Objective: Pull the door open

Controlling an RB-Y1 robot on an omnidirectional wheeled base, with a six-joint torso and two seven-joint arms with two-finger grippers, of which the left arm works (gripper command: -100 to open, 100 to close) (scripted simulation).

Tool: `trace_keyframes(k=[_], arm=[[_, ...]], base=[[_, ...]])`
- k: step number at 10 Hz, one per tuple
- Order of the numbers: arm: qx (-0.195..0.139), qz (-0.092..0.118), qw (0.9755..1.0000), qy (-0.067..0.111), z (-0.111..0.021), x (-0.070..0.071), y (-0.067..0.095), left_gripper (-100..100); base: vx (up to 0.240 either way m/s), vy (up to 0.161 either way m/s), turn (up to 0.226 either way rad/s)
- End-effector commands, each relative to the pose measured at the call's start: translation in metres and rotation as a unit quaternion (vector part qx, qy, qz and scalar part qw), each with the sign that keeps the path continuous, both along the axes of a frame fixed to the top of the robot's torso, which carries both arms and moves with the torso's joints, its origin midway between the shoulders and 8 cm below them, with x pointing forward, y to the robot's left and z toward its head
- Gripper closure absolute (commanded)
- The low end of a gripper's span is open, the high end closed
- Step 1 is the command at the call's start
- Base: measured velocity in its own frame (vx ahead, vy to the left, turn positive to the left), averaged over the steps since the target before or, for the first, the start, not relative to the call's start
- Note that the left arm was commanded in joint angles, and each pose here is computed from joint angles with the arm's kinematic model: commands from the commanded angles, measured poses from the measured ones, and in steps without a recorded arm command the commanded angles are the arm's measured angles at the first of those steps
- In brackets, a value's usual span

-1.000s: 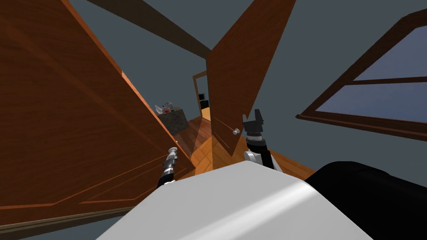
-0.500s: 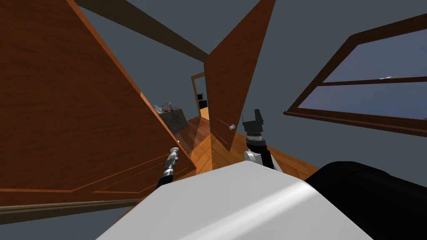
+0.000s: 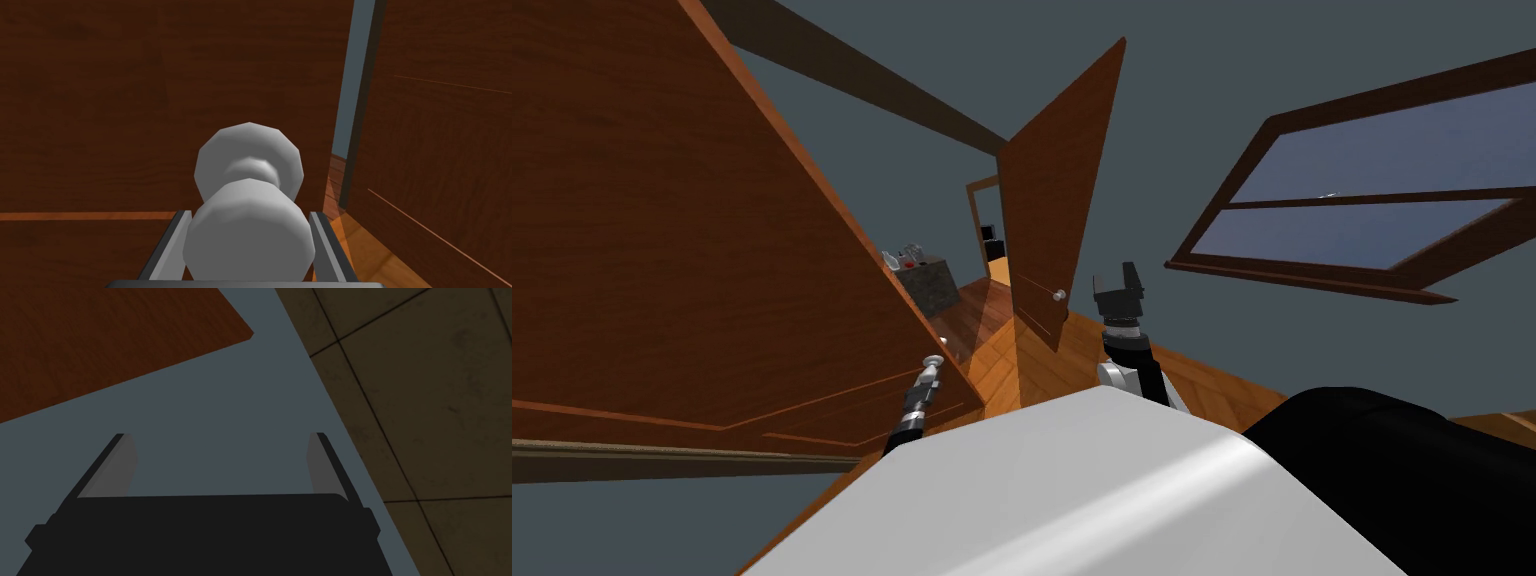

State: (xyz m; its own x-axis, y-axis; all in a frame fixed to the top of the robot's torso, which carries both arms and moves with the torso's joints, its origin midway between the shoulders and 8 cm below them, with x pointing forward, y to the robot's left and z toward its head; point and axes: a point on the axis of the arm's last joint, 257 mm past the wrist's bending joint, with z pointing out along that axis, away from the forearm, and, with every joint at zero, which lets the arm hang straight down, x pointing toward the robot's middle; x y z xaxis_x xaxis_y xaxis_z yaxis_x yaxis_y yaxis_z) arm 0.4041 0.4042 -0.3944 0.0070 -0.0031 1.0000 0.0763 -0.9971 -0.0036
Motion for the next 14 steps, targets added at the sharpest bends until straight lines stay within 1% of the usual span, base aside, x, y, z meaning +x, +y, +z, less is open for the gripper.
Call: trace_keyframes(k=[1, 2, 3, 6, 7, 10, 11, 12, 14], arm=[[0.0, 0.0, 1.0, 0.0, 0.0, 0.0, 0.0, 100], [0.0, -0.014, 0.9999, 0.001, -0.001, -0.009, -0.002, 100], [0.0, -0.017, 0.9999, 0.0, -0.001, -0.011, -0.002, 100], [0.0, -0.04, 0.9992, -0.002, 0.001, -0.024, -0.003, 100], [0.0, -0.044, 0.999, -0.003, 0.001, -0.026, -0.003, 100], [-0.002, -0.065, 0.9979, -0.003, 0.002, -0.038, -0.004, 100], [-0.001, -0.06, 0.9982, 0.001, -0.001, -0.036, -0.004, 100], [-0.001, -0.067, 0.9977, 0.001, -0.002, -0.042, -0.004, 100], [-0.001, -0.072, 0.9974, 0.0, -0.001, -0.046, -0.003, 100]], base=[[-0.112, 0.014, -0.017], [-0.142, 0.043, -0.135], [-0.206, 0.045, -0.105], [-0.196, 0.053, -0.098], [-0.188, 0.064, -0.086], [-0.169, 0.055, -0.082], [-0.077, 0.021, -0.021], [-0.105, 0.06, -0.153], [-0.194, 0.076, -0.131]])
